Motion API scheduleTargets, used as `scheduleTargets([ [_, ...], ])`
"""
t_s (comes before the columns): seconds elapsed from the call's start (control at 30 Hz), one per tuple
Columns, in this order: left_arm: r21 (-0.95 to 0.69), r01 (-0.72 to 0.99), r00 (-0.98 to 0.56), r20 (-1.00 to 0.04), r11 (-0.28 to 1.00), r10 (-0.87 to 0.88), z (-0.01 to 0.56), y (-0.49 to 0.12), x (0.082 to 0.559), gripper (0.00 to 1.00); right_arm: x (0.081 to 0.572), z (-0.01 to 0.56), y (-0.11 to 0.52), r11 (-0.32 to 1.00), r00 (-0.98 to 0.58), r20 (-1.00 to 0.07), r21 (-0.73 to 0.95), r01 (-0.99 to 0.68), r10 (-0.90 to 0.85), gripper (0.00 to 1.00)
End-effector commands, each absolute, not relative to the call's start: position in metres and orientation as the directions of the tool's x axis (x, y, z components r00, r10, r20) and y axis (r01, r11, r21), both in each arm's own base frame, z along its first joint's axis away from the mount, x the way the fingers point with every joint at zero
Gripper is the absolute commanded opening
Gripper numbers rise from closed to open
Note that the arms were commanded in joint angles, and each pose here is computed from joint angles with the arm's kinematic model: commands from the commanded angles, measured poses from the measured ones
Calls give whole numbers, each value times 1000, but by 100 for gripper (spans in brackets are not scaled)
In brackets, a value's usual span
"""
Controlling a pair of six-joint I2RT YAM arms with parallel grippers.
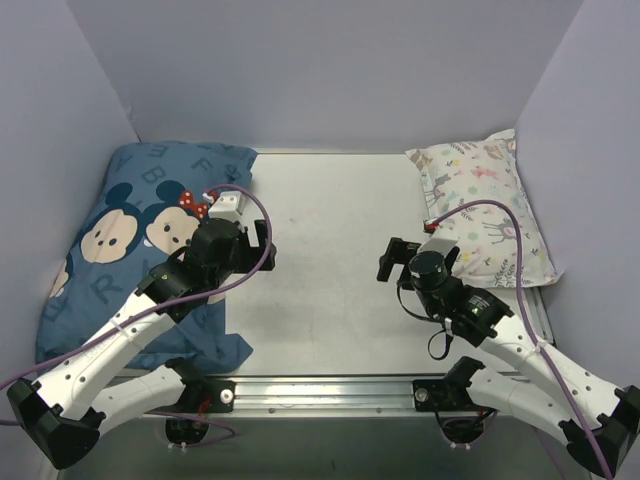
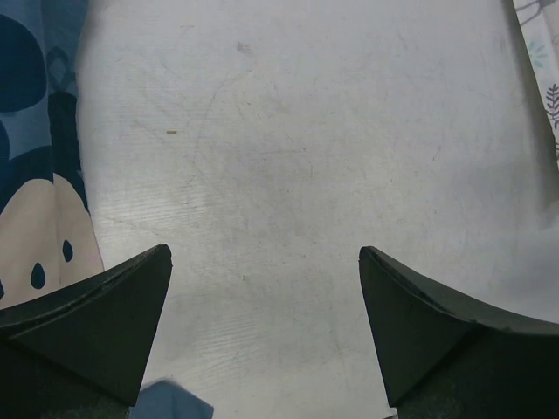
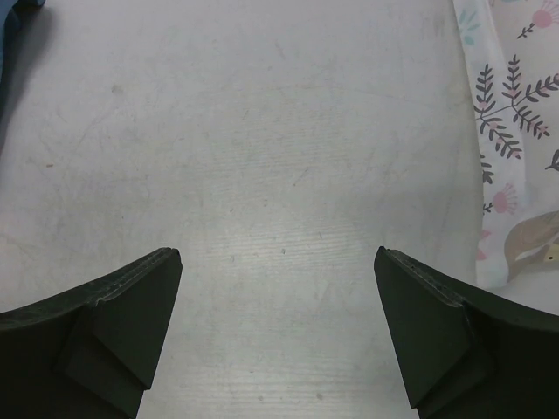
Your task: Remove the pillowcase from the pillow
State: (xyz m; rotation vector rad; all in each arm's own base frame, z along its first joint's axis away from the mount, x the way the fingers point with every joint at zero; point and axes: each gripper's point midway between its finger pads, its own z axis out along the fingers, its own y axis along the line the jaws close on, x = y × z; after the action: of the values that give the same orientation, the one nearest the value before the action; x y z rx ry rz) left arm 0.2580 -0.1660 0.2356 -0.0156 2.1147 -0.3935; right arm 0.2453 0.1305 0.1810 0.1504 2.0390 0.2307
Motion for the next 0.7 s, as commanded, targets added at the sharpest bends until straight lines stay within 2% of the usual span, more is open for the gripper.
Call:
scheduleTargets([
  [0.0,-303,91,-487,-844,949,-223,262,-158,266,98,246,195,134,976,-458,-870,216,-19,184,100],
  [0.23,-194,-11,-457,-872,981,-178,275,-137,280,97,243,191,144,975,-491,-860,203,-87,135,100],
  [0.33,-88,-115,-431,-893,990,-129,285,-116,289,97,244,195,151,972,-502,-857,204,-118,119,100],
  [0.4,33,-270,-405,-911,962,-82,286,-86,299,97,246,197,159,968,-514,-851,207,-140,108,100],
  [0.5,149,-423,-442,-895,894,-60,287,-44,310,97,245,193,173,955,-546,-831,239,-175,108,100],
  [0.6,208,-490,-503,-861,847,-79,270,-14,320,98,244,190,189,933,-573,-811,290,-214,121,100],
  [0.67,229,-466,-553,-829,855,-79,256,-10,328,97,242,184,200,916,-590,-799,316,-247,117,100],
])
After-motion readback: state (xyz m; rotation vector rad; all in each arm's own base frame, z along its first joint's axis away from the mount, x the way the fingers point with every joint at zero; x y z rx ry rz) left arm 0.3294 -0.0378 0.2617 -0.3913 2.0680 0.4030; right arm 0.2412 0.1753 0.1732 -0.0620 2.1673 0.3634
